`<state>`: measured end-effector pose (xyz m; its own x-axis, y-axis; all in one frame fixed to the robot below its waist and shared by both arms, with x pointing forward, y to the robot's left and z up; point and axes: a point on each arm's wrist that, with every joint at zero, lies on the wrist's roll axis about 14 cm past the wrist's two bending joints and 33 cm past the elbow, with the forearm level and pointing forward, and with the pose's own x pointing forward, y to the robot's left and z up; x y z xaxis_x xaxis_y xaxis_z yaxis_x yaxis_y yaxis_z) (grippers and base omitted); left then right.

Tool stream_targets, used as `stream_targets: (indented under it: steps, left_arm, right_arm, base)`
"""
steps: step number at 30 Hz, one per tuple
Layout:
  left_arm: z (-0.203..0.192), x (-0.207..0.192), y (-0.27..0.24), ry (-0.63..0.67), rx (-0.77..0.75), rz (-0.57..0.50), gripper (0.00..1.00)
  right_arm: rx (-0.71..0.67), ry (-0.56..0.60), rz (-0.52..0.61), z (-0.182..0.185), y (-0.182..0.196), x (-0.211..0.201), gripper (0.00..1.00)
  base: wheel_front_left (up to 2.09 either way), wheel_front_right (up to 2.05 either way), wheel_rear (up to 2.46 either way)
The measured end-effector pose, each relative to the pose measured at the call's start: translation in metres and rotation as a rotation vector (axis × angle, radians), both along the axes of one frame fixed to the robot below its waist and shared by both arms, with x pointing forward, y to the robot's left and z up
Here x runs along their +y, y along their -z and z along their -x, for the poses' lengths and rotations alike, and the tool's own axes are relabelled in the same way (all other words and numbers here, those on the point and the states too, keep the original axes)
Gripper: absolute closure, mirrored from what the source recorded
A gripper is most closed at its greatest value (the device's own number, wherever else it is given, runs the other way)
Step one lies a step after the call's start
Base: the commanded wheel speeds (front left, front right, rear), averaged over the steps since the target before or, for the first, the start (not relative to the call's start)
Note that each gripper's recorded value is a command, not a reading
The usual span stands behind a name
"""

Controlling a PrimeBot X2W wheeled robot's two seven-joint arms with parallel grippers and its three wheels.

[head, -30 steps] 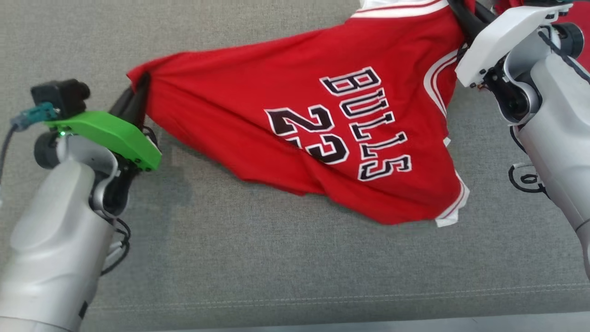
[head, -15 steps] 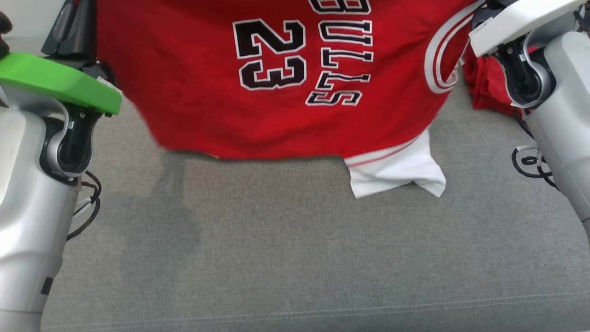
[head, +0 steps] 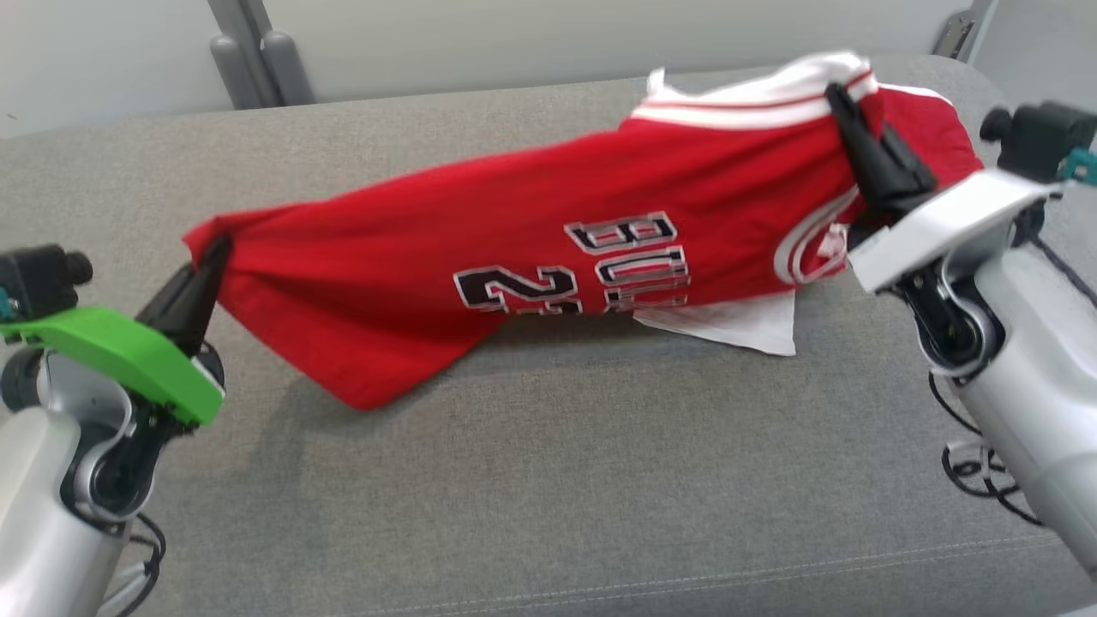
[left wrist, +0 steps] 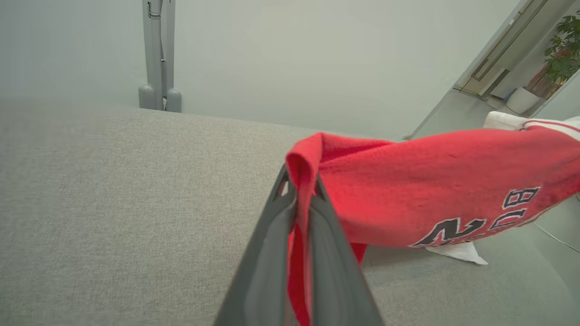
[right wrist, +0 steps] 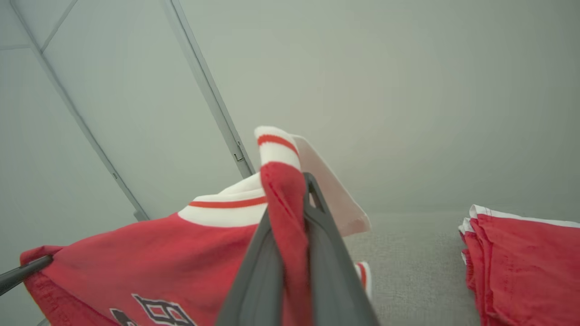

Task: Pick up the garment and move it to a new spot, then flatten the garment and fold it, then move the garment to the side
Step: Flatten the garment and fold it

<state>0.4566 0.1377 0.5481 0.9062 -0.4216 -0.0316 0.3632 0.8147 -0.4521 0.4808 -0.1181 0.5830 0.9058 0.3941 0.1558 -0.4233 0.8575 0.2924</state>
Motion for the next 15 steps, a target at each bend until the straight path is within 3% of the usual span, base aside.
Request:
stream_targets:
  steps: [5, 10, 15]
  left_arm:
    - [0.01, 0.001, 0.024, 0.023, 0.098, 0.028, 1.0]
    - [0.004, -0.008, 0.028, 0.092, 0.137, -0.01, 1.0]
    - [-0.03, -0.019, 0.005, 0.142, 0.123, -0.016, 1.0]
  right_arm:
    - [0.073, 0.002, -0.019, 0.013, 0.026, -0.009, 1.0]
    - [0.083, -0.035, -0.031, 0.008, 0.022, -0.003, 1.0]
    - [0.093, -0.065, -0.004, -0.017, 0.008, 0.001, 1.0]
  base:
    - [0.0, 0.0, 0.0]
    - [0.0, 0.0, 0.0]
    - [0.0, 0.0, 0.0]
